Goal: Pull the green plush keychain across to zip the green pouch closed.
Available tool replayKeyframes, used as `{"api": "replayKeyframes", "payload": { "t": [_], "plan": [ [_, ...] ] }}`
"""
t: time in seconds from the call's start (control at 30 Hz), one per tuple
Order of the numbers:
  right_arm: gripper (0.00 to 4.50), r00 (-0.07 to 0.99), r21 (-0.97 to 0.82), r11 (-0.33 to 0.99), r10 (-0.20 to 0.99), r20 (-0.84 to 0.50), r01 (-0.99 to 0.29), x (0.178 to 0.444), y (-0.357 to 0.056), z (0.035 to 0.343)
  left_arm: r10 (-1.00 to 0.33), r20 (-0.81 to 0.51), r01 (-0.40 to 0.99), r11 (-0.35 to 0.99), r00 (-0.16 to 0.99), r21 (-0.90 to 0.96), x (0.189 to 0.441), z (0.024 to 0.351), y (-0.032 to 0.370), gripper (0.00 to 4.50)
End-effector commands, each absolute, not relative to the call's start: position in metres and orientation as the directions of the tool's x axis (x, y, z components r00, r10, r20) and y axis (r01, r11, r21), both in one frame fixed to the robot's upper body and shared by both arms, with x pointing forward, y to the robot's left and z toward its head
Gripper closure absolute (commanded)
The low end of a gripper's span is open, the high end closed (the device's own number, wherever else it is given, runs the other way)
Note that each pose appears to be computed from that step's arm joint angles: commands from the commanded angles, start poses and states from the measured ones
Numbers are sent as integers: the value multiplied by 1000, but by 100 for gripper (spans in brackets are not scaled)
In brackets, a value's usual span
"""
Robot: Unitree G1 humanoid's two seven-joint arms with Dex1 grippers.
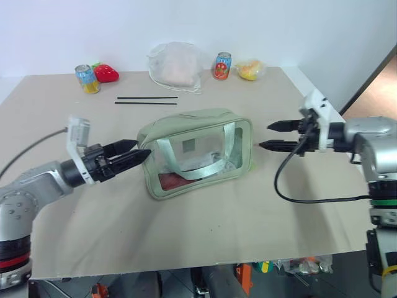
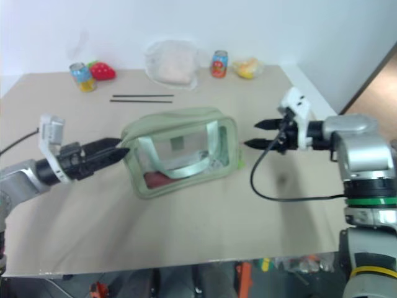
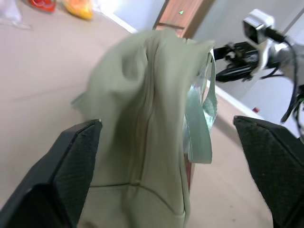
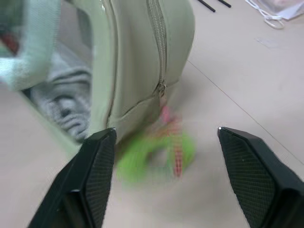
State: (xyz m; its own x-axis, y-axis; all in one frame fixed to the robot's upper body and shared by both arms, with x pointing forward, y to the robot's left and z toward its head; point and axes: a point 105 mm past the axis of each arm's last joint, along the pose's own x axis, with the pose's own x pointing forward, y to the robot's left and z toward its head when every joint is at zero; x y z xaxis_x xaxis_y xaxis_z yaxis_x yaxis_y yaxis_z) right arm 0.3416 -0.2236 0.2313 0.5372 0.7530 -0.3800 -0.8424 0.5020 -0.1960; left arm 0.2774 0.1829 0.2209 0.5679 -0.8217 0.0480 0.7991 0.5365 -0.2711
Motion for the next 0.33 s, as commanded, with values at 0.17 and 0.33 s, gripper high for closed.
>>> {"api": "replayKeyframes", "payload": {
  "t": [0.17, 0.33],
  "plan": [
    [114, 589, -174, 565, 738, -330, -806, 328, -249, 236, -745, 101, 734, 609, 660, -302, 250, 227, 232, 3],
    [114, 618, -137, 607, 733, -284, -783, 331, -249, 232, -622, 92, 591, 674, 778, -443, 252, 202, 265, 3]
  ]
}}
